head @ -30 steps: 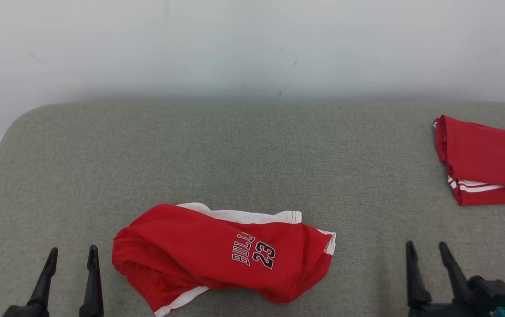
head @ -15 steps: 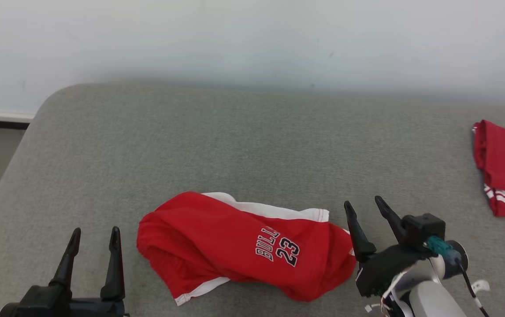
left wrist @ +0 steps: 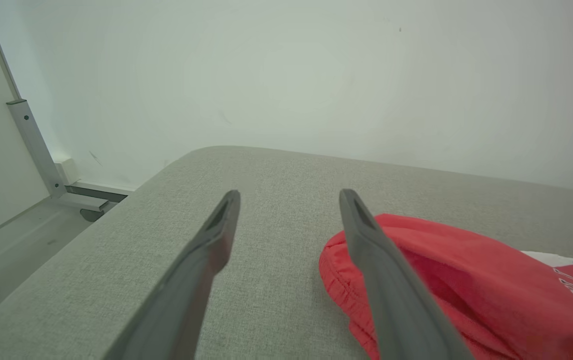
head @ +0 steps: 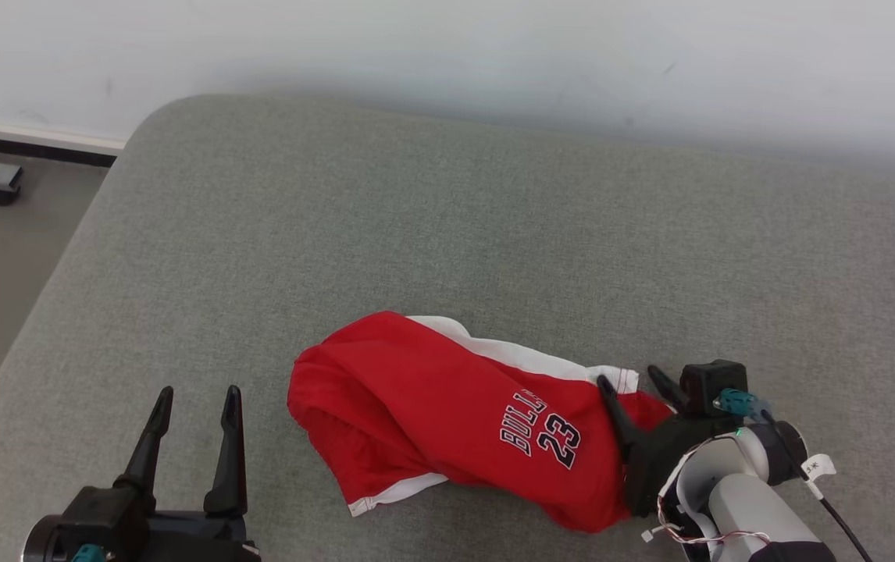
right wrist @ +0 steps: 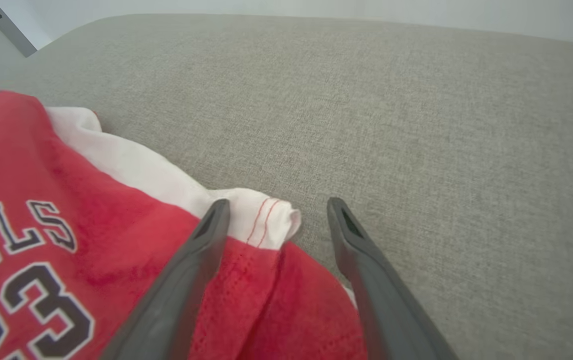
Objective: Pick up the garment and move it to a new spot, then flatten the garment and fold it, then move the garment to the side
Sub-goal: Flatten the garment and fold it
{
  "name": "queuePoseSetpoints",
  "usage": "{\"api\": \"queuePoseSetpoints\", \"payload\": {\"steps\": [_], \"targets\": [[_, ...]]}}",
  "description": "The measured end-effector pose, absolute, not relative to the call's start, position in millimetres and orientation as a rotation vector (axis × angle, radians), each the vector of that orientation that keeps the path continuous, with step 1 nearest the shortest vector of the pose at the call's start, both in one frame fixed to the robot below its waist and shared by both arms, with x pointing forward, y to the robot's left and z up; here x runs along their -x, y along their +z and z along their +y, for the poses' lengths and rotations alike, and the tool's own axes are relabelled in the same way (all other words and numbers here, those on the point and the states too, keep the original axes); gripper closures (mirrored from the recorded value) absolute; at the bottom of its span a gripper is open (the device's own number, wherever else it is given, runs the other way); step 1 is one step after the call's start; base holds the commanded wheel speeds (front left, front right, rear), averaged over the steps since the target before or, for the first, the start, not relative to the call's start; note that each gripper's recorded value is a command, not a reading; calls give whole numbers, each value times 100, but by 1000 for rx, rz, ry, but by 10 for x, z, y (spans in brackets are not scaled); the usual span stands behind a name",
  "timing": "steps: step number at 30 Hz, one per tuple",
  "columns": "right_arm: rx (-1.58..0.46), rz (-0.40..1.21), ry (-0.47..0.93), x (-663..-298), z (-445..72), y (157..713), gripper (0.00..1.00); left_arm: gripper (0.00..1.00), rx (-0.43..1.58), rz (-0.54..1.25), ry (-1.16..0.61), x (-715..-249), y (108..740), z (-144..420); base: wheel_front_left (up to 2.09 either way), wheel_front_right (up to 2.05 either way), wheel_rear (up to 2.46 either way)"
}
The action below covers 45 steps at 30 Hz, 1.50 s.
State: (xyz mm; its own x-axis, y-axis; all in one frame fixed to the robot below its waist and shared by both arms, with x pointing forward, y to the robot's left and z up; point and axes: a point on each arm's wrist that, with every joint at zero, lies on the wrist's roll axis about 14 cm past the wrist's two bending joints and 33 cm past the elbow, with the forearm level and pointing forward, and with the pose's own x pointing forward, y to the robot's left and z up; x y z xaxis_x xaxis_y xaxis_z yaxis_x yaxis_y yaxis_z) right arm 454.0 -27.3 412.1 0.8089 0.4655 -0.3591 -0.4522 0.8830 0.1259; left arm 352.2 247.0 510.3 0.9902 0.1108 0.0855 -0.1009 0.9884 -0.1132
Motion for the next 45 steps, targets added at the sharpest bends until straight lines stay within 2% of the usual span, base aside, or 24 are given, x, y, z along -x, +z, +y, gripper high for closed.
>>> {"api": "queuePoseSetpoints", "payload": {"steps": [1,2,3,6,10,17,24,33,41,42,43,44,45], "targets": [[-37,412,496,-4525,-251,4073,0,0,109,-88,108,-3519,5090,2474,0,0,0],[-34,439,502,-4504,-234,4012,24,0,110,-85,110,-3517,5081,2478,0,0,0],[-33,459,507,-4489,-218,3970,100,0,111,-84,112,-3517,5078,2485,0,0,0],[-45,453,509,-4538,-189,4000,100,0,113,-84,116,-3523,5079,2500,0,0,0],[-50,342,488,-4738,-274,4263,100,0,112,-88,112,-3539,5089,2495,0,0,0],[-9,53,439,-5204,-566,5200,100,0,117,-86,67,-3568,5081,2365,0,0,0],[59,-77,406,-5439,-786,5863,100,0,122,-90,31,-3581,5101,2250,0,0,0],[122,-99,446,-5550,-647,6098,100,0,127,-83,35,-3513,5079,2253,0,0,0],[183,-130,434,-5891,-572,6401,100,0,133,-66,40,-3528,5033,2262,0,0,0],[190,-120,427,-5930,-584,6378,88,0,132,-62,41,-3528,5022,2263,0,0,0],[197,-102,417,-5968,-610,6329,19,0,133,-59,42,-3529,5014,2263,0,0,0],[206,-72,407,-6000,-640,6255,0,0,137,-58,45,-3528,5008,2266,0,0,0],[212,-57,402,-6021,-653,6203,0,0,140,-55,48,-3526,4999,2271,0,0,0]]}}
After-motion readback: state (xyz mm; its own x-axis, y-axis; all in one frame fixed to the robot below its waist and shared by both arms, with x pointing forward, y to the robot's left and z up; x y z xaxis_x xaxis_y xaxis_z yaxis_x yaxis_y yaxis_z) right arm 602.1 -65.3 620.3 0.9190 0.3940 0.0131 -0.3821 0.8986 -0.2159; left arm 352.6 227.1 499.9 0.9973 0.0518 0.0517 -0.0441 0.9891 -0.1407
